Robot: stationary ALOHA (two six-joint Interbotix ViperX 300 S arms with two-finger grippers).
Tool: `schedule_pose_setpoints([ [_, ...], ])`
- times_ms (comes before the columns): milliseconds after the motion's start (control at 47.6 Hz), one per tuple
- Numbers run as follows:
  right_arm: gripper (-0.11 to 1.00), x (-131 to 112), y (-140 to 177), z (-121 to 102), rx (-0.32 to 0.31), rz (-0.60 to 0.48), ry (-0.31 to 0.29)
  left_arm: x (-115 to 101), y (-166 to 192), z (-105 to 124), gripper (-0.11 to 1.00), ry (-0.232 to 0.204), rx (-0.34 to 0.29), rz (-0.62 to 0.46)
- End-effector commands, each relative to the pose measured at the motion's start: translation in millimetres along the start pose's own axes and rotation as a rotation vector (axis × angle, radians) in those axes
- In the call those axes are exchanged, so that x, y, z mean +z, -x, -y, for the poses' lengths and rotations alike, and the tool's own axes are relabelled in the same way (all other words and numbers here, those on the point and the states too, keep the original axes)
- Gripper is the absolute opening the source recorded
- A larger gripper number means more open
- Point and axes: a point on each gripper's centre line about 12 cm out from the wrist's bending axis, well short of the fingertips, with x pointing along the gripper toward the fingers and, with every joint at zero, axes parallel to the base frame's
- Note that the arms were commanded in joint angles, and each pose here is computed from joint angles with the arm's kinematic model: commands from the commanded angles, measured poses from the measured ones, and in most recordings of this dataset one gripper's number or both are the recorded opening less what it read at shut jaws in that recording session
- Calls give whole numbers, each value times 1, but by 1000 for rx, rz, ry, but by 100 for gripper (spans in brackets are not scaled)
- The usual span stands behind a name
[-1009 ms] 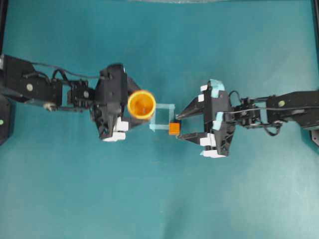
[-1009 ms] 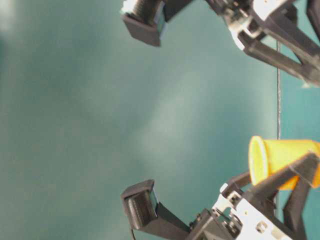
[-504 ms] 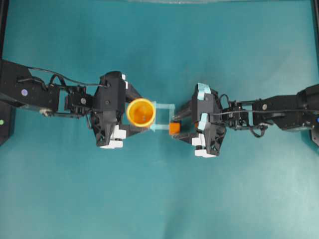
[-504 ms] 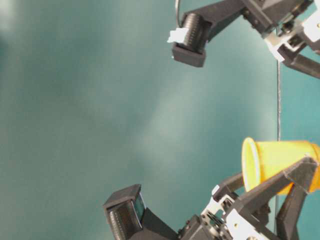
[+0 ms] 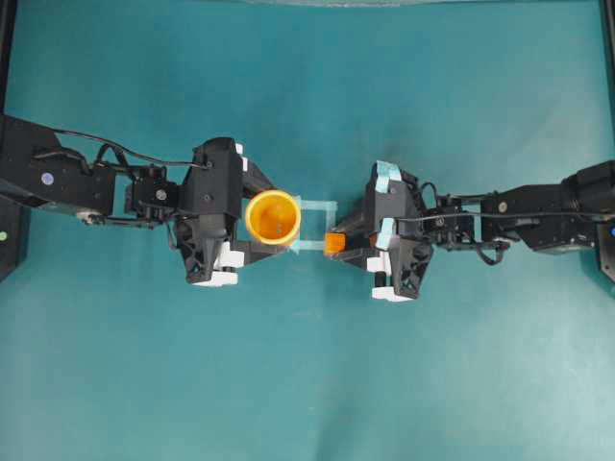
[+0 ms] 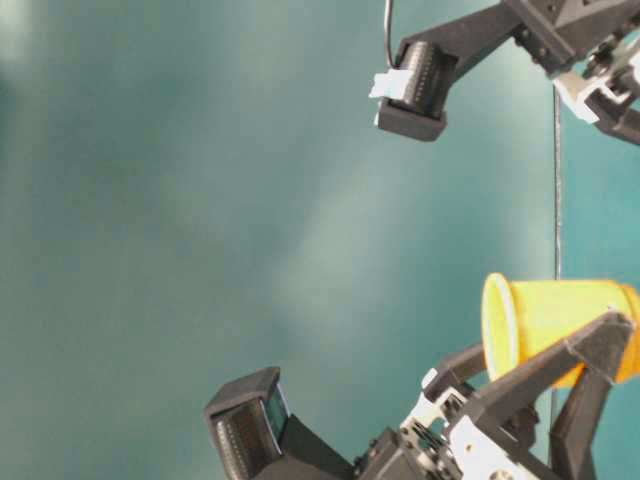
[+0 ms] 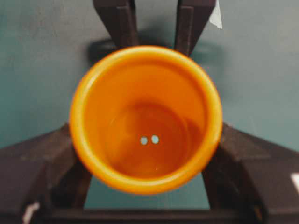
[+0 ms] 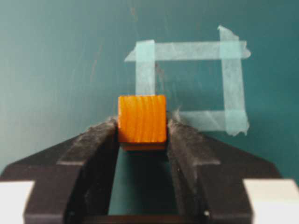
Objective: Hold the block with right arm and the cup with left arm, then put the block into the cup.
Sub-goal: 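Move right gripper to the orange block and grasp it, then lift the block with right gripper and bring it over the cup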
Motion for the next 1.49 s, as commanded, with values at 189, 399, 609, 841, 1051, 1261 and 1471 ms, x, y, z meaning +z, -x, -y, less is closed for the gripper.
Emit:
schedule_pose_setpoints([
  [189, 38, 59, 36, -6, 22, 176, 38, 20, 2, 0, 64, -12, 0, 57],
  [399, 38, 99, 84, -10, 39, 216, 87, 21, 1, 0, 64, -16, 1, 60],
  [609, 38, 127, 116, -13, 47, 275, 124, 28, -7, -1, 64, -2, 2, 46],
  [841, 38, 133, 116, -14, 49, 286, 135, 40, -30, -3, 64, 0, 3, -80],
  [1051, 38, 138, 111, -14, 48, 283, 135, 52, -41, -4, 64, -17, 3, -92],
  [1261, 38, 138, 110, -13, 44, 271, 133, 53, -40, -4, 64, -17, 4, -60],
  [1471, 38, 140, 110, -9, 34, 277, 128, 57, -38, -4, 64, -14, 5, -5],
])
